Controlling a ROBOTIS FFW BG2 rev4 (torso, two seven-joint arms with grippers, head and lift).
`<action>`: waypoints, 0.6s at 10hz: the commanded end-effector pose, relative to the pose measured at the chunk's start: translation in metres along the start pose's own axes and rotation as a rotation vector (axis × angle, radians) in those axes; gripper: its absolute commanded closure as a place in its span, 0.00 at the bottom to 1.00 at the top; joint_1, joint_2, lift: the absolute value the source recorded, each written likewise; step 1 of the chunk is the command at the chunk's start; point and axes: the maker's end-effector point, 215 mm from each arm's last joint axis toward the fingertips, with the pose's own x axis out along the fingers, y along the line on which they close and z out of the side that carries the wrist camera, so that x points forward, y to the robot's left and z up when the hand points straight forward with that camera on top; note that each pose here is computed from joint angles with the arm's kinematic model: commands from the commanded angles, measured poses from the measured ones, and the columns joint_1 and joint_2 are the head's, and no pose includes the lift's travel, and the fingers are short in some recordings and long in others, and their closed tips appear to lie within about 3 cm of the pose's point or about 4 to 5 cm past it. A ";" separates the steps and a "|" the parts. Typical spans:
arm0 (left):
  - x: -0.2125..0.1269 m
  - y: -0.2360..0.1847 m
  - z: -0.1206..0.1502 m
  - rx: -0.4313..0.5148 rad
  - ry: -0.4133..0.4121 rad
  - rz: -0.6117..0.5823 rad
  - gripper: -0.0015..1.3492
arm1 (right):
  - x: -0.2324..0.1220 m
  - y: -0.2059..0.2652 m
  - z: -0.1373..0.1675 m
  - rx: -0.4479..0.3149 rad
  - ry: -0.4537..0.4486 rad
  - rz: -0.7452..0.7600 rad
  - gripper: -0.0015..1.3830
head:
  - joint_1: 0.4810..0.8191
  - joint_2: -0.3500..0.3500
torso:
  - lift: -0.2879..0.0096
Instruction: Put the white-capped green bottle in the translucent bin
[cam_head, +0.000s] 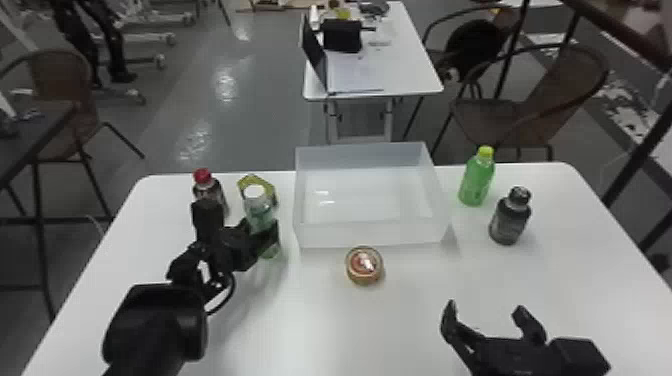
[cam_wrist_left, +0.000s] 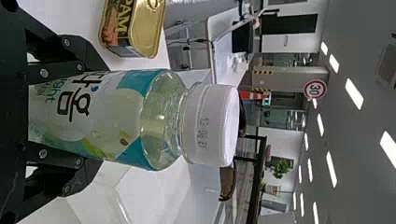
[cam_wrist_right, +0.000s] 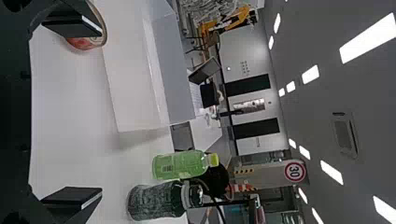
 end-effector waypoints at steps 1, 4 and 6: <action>0.001 -0.007 0.001 0.019 -0.007 -0.007 0.70 | -0.003 -0.002 0.001 0.002 -0.001 -0.003 0.07 | 0.63 0.59 | 0.78; -0.013 0.010 0.044 0.113 -0.039 0.110 0.70 | -0.009 -0.006 0.002 0.001 0.001 -0.011 0.07 | 0.63 0.57 | 0.78; -0.028 0.021 0.094 0.220 -0.063 0.179 0.70 | -0.011 -0.006 0.001 0.002 0.002 -0.012 0.07 | 0.63 0.61 | 0.78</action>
